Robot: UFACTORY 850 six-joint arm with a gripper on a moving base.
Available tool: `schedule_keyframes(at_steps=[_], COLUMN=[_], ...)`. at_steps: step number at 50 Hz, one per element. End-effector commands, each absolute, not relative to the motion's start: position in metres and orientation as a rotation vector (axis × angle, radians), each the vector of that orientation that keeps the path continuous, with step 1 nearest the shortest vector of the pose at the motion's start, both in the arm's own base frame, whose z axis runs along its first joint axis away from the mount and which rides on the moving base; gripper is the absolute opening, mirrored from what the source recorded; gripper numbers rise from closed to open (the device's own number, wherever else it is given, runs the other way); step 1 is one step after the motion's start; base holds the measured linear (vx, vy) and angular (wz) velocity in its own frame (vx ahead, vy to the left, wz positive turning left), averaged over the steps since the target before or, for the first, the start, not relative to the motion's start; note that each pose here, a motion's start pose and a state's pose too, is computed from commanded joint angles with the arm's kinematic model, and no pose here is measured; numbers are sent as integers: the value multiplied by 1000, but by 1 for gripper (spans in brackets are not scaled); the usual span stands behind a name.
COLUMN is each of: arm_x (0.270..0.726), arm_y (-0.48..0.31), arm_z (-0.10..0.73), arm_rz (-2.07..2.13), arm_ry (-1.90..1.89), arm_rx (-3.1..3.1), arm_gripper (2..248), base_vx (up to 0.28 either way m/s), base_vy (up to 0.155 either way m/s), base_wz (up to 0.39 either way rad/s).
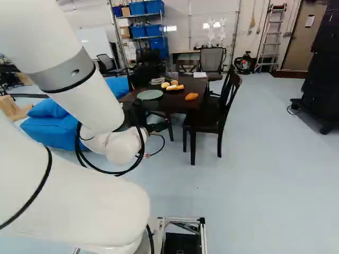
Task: Move the croissant to the empty plate
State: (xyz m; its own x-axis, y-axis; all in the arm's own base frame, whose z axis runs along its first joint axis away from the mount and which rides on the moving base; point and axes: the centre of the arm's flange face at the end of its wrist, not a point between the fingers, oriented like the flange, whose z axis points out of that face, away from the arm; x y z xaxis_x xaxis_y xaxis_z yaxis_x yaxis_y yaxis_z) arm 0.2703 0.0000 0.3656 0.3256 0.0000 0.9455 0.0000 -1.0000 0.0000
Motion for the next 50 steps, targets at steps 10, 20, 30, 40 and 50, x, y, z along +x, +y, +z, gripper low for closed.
schedule_keyframes(at_steps=[10,20,30,40,50], arm_x=[270,270,270,270,270], arm_y=[0,0,0,0,0], arm_z=[366,366,366,366,366], arm_rz=[1824,1824,1824,1824,1824], arm_ry=[0,0,0,0,0], arm_rx=[2558,2558,2558,2558,2558], arm_gripper=[247,247,247,247,247], base_vx=[0,0,0,0,0], base_vy=[-2,-16,-20,-21,-20], base_wz=[-42,-215,-246,-264,-237])
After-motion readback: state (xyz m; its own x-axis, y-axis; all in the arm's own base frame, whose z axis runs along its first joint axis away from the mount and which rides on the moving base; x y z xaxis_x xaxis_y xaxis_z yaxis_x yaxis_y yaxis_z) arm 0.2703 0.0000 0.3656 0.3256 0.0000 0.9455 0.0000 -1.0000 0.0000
